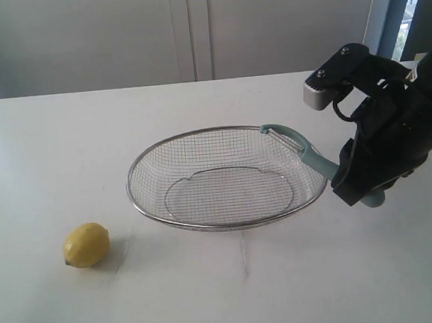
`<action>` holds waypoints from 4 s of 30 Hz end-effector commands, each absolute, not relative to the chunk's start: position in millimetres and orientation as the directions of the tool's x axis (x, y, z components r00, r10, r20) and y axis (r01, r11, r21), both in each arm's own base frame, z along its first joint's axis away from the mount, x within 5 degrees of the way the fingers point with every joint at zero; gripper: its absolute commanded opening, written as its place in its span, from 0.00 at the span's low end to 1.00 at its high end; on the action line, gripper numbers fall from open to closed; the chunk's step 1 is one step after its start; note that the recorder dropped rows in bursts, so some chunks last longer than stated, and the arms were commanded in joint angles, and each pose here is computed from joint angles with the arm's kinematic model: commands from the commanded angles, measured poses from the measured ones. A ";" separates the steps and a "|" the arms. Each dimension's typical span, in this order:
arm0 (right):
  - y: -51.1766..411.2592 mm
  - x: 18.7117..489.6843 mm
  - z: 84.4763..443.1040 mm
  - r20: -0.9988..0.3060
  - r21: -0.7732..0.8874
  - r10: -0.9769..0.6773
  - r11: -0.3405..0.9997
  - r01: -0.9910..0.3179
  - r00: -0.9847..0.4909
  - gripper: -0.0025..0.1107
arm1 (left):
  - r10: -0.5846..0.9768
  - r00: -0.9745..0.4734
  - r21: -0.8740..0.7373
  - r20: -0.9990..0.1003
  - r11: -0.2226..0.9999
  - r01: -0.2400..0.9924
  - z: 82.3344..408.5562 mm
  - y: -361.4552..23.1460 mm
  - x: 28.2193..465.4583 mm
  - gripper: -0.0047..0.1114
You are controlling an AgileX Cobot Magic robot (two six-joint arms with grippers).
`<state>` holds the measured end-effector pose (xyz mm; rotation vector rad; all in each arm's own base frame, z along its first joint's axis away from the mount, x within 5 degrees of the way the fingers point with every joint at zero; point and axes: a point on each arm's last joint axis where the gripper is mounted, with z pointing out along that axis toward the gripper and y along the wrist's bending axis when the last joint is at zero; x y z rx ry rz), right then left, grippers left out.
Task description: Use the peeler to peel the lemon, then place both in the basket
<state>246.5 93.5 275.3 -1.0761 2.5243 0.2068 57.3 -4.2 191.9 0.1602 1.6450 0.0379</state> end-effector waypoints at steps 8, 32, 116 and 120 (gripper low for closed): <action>94.1 245.4 277.2 -0.418 -0.025 -0.665 0.689 -0.724 -0.618 0.02 | 0.111 0.005 0.111 -0.994 0.991 0.072 198.3 -4.2 57.4 0.04; 94.1 245.6 277.3 -0.420 -0.026 -0.665 0.689 -0.724 -0.618 0.02 | 0.093 0.145 0.102 -0.985 0.993 0.055 211.2 -3.9 56.6 0.04; 94.2 245.8 277.4 -0.421 -0.027 -0.664 0.690 -0.724 -0.617 0.02 | 0.773 -0.572 0.069 -0.274 0.609 0.790 265.9 -130.4 245.4 0.43; 94.2 245.8 277.4 -0.421 -0.027 -0.664 0.690 -0.724 -0.617 0.02 | 0.776 -0.557 0.086 -0.296 0.602 0.794 257.4 -130.3 245.7 0.71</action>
